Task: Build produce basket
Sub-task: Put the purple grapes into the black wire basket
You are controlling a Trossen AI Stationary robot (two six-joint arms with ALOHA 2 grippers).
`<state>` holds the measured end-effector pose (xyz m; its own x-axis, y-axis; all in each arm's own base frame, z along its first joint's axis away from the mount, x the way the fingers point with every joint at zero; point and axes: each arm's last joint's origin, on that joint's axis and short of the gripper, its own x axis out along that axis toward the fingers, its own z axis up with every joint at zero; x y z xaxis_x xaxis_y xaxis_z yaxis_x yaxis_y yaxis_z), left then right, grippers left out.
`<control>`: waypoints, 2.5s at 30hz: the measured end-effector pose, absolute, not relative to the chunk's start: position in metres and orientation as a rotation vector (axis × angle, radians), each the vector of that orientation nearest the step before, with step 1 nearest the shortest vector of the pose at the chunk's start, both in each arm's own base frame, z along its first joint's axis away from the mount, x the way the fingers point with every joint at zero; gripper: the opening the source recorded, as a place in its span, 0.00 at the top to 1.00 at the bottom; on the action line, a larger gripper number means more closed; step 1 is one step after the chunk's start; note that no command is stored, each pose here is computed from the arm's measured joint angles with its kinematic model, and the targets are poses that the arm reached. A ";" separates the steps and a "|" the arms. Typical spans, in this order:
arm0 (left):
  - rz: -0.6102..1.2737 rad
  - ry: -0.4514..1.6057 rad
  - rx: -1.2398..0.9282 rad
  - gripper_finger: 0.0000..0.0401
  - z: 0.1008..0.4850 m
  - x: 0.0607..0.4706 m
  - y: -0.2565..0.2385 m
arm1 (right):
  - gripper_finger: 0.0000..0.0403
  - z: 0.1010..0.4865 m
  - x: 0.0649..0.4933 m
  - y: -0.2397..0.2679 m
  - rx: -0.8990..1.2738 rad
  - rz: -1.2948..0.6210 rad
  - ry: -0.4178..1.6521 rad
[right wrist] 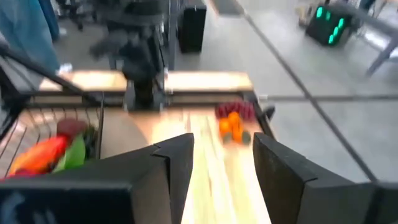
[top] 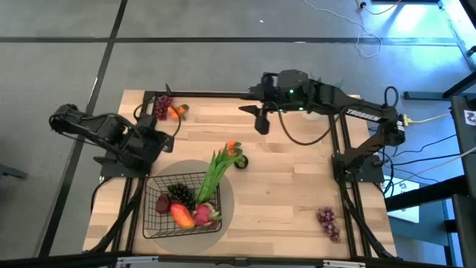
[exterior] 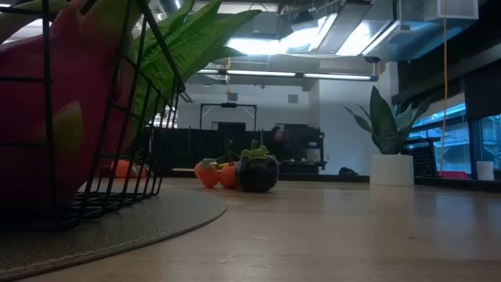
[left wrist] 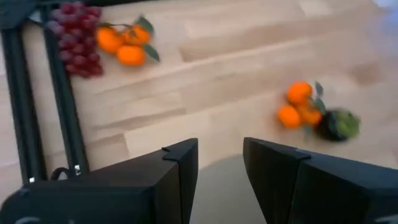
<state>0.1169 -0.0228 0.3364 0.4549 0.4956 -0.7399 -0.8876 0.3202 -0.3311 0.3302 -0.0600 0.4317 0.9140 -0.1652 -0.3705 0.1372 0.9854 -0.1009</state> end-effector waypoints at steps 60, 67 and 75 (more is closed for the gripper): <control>1.505 1.139 -1.097 0.71 0.218 0.130 0.195 | 0.62 0.390 0.262 -0.085 0.271 -0.281 1.068; 1.606 1.025 -0.993 0.71 0.189 0.128 0.197 | 0.62 0.391 0.264 -0.086 0.265 -0.279 1.052; 1.747 0.938 -0.918 0.71 0.169 0.122 0.194 | 0.62 0.392 0.265 -0.086 0.260 -0.278 1.038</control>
<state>0.1218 0.1942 0.1695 -0.2985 0.3691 -0.8801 -0.9375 -0.2860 0.1980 0.2649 -0.0864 0.3916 0.4788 -0.1033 -0.8718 0.3466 0.9346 0.0796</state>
